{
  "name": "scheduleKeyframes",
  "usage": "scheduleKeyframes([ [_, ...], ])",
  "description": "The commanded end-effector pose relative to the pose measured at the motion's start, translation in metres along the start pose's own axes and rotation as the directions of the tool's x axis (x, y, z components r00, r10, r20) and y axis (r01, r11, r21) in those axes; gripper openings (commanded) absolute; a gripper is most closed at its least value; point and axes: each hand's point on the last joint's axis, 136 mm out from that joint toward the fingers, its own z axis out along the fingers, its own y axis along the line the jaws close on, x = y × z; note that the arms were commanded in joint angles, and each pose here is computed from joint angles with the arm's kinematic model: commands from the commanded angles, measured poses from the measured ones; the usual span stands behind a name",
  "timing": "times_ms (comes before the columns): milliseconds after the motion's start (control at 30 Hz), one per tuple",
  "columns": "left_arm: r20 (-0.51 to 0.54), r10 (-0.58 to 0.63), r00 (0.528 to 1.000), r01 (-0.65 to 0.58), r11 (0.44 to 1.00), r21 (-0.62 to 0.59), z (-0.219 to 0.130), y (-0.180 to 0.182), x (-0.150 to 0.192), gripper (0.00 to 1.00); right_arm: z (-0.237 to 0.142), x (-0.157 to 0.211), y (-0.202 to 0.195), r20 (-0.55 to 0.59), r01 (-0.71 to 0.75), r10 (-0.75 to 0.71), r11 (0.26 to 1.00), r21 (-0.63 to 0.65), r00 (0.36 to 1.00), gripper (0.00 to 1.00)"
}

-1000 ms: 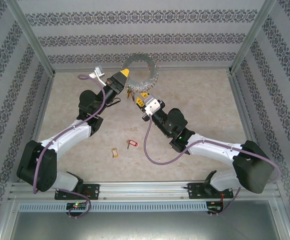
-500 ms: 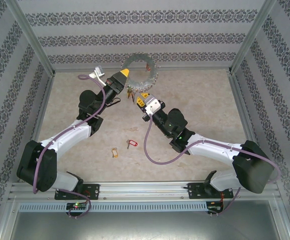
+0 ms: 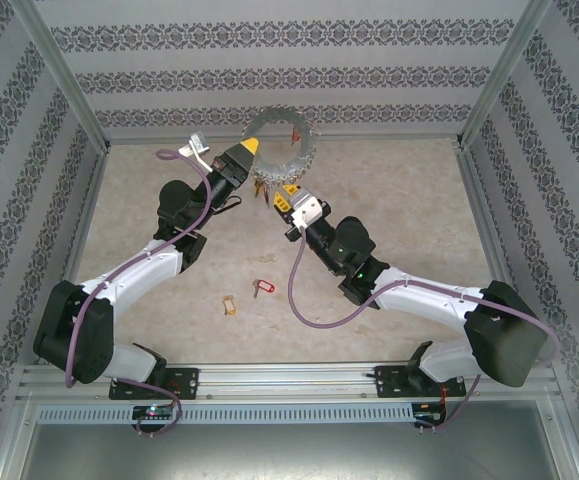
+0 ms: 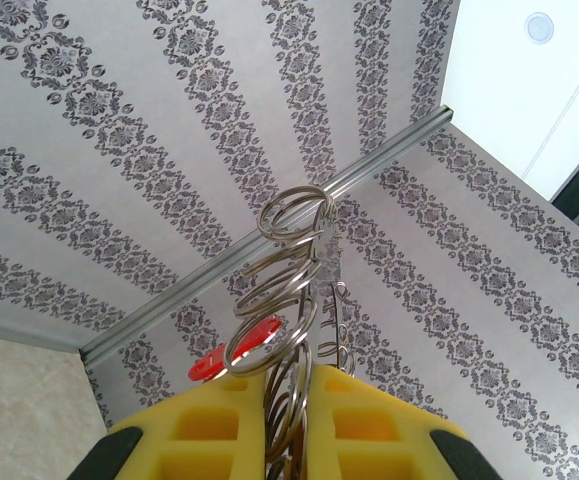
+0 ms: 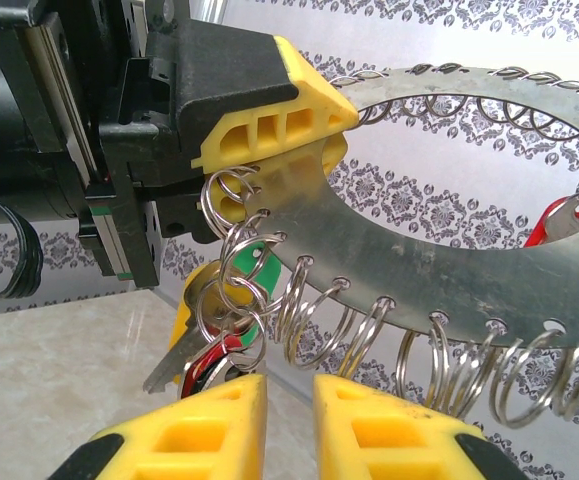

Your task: Put the keys on the keyring

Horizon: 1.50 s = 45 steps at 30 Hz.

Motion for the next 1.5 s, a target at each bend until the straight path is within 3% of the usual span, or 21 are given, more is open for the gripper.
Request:
scheduleKeyframes([
  [0, 0.025, -0.003, 1.0, 0.001, 0.996, 0.086, 0.002, -0.026, -0.004, 0.0, 0.003, -0.026, -0.012, 0.083, -0.043, 0.041, 0.999, 0.025, 0.996, 0.2],
  [633, 0.057, 0.001, 0.998, -0.005, 0.997, 0.082, 0.003, -0.028, -0.011, 0.0, -0.002, -0.014, 0.011, 0.047, -0.046, 0.046, 0.999, -0.009, 0.998, 0.2],
  [1467, 0.057, -0.004, 0.998, 0.0, 0.997, 0.078, -0.001, -0.028, -0.009, 0.0, 0.005, -0.025, -0.015, 0.063, -0.001, -0.004, 0.997, 0.073, 0.998, 0.23],
])
